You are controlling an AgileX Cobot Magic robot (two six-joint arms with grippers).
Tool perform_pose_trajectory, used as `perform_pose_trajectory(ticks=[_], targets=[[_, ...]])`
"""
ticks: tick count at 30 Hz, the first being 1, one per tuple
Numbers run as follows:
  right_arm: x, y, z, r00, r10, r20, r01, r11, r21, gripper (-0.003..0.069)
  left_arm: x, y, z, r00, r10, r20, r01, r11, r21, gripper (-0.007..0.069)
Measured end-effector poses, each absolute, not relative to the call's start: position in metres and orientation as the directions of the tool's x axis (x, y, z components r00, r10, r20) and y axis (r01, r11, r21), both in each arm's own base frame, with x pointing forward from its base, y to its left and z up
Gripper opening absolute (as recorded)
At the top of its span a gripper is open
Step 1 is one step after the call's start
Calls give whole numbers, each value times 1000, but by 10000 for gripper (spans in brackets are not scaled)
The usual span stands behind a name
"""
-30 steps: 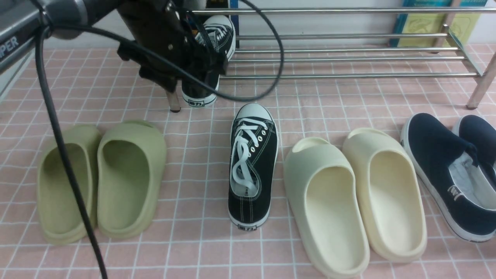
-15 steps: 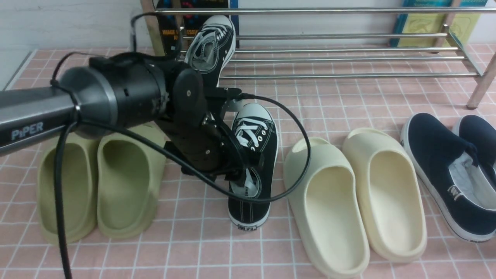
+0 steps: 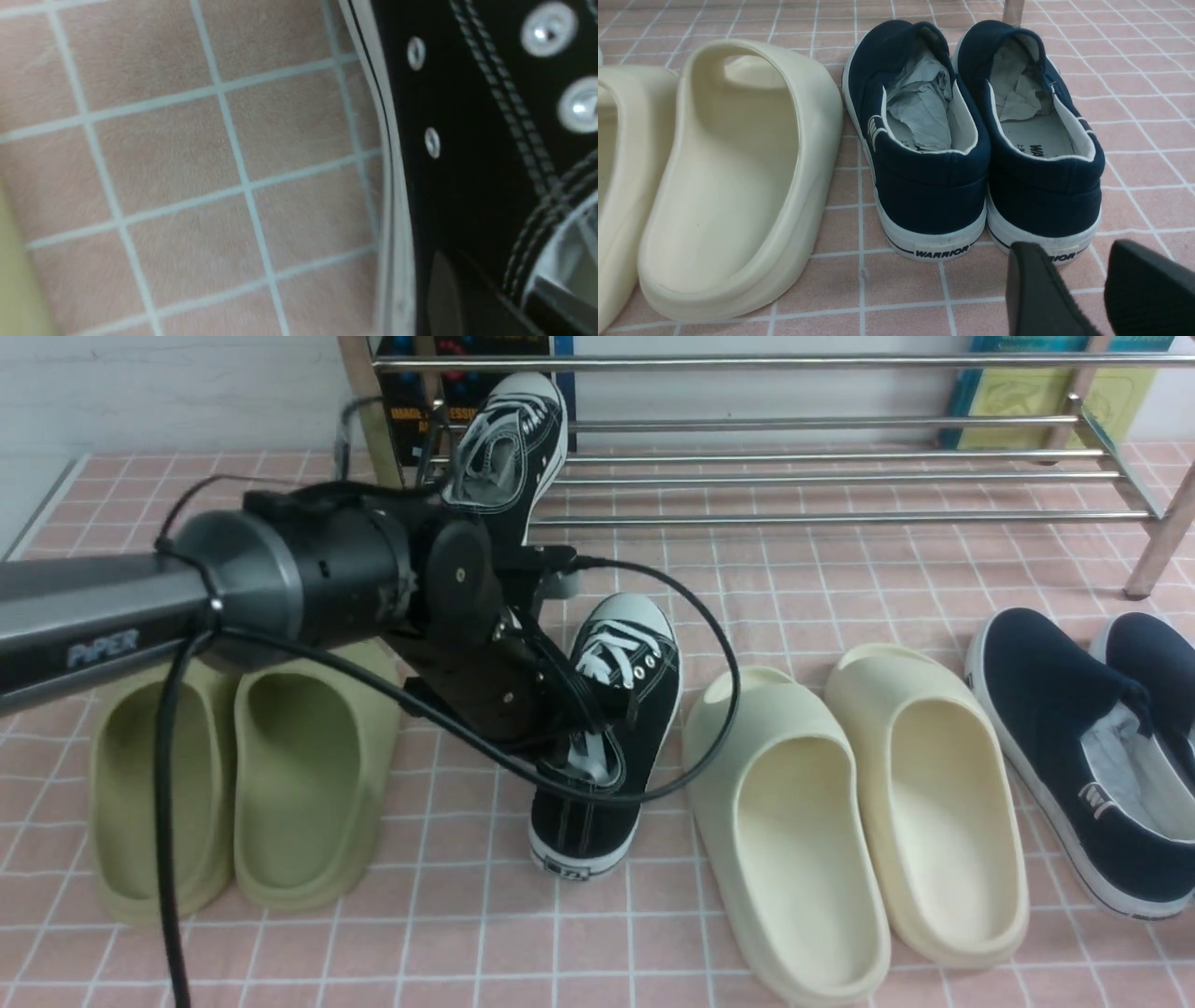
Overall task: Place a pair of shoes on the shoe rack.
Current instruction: Use the left arm to grab the shoe closest to it, then use the left arm to put a shoe into the shoe rack
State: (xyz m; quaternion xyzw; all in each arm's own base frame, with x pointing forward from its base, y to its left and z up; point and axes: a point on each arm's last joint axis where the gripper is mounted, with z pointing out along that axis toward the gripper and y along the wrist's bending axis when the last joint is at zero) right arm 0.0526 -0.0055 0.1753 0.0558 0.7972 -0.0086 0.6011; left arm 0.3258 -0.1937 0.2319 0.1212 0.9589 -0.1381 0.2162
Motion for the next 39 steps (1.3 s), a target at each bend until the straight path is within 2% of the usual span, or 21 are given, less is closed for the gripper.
perform_pose_trajectory(ticks=[5, 12, 17, 26, 33, 39], targets=[[53, -5, 175, -271, 79, -959, 99, 994, 54, 240, 336, -176, 279, -846, 81, -528, 254, 931, -264, 13], [53, -5, 175, -271, 79, -959, 99, 994, 54, 240, 362, -168, 316, -779, 11, -627, 248, 924, -292, 14], [53, -5, 175, -271, 79, -959, 99, 994, 54, 240, 383, -176, 316, -757, -16, -653, 248, 918, -310, 15], [53, -6, 175, -271, 78, -959, 99, 994, 52, 240, 445, -184, 284, -754, -72, -653, 202, 921, -334, 20], [53, -6, 175, -271, 78, -959, 99, 994, 52, 240, 473, -187, 293, -668, -132, -732, 208, 911, -355, 22], [53, -6, 175, -271, 78, -959, 99, 994, 52, 240, 485, -191, 283, -646, -180, -742, 185, 906, -380, 22]])
